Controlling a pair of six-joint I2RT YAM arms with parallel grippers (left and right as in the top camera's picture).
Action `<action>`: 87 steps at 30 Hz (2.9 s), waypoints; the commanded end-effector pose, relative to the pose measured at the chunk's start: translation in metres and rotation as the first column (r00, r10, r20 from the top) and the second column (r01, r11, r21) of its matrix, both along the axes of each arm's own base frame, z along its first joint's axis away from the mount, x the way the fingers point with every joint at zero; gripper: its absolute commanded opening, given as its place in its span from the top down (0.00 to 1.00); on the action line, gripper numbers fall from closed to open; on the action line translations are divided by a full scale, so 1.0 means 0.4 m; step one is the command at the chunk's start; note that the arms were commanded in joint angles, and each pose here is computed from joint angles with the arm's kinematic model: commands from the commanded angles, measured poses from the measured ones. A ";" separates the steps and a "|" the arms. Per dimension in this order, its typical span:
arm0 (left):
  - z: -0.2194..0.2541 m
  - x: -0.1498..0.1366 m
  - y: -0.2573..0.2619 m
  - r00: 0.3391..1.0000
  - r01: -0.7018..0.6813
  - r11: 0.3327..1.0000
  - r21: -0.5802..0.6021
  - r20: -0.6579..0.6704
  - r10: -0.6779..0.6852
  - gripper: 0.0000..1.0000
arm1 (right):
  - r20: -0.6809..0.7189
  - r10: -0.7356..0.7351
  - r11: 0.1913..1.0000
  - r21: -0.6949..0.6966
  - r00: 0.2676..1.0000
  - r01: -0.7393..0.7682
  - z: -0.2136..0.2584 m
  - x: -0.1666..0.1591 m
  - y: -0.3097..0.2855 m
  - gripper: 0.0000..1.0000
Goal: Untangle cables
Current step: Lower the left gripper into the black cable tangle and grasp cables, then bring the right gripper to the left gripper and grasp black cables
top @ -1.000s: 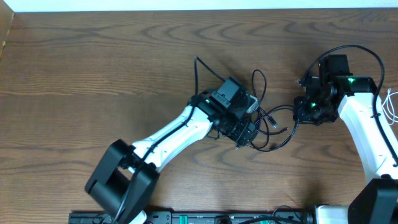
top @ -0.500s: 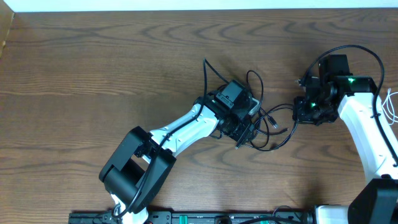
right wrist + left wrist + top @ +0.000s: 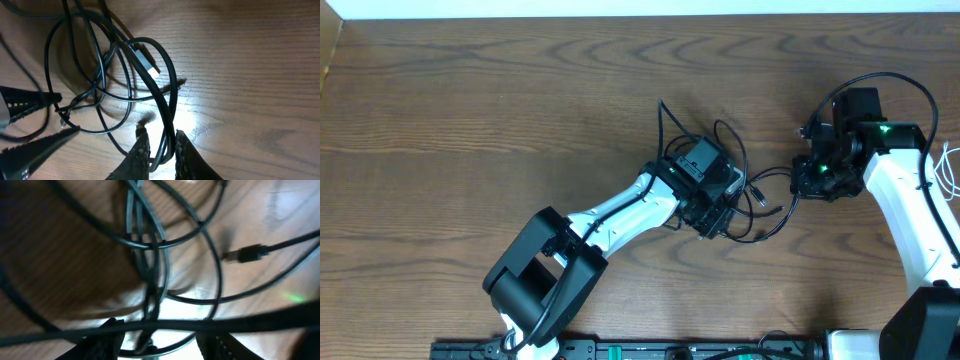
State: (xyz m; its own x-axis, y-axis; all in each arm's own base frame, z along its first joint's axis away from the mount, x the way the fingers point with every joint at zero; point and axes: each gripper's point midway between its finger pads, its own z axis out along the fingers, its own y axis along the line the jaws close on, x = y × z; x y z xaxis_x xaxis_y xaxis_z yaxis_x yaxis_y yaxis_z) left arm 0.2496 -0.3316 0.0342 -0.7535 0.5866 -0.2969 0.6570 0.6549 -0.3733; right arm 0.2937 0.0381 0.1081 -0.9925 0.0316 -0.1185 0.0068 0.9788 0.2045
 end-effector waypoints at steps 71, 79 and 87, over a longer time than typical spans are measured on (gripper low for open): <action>-0.007 -0.002 -0.004 0.998 0.016 1.000 -0.005 -0.068 -0.016 0.46 | -0.011 -0.006 1.000 -0.015 1.000 0.005 -0.007 -0.005 -0.002 0.83; 0.006 -0.001 -0.003 0.998 0.014 1.000 -0.010 -0.063 -0.014 0.90 | -0.011 -0.006 1.000 -0.015 1.000 0.005 -0.007 -0.005 -0.002 0.82; 0.185 0.030 -0.013 0.997 0.015 0.991 -0.134 0.076 -0.005 0.93 | 0.053 0.038 0.977 0.209 0.998 -0.048 0.027 0.024 0.095 0.68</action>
State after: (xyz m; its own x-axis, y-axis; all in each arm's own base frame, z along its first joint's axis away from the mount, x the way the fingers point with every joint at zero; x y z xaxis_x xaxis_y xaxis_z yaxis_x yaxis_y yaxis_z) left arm 0.2534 -0.3323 0.0585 -0.7575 0.5754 -0.3083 0.6515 0.6370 -0.4119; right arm 0.3034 0.0498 0.1124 -0.9870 0.0342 -0.1571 -0.0098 0.9625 0.2711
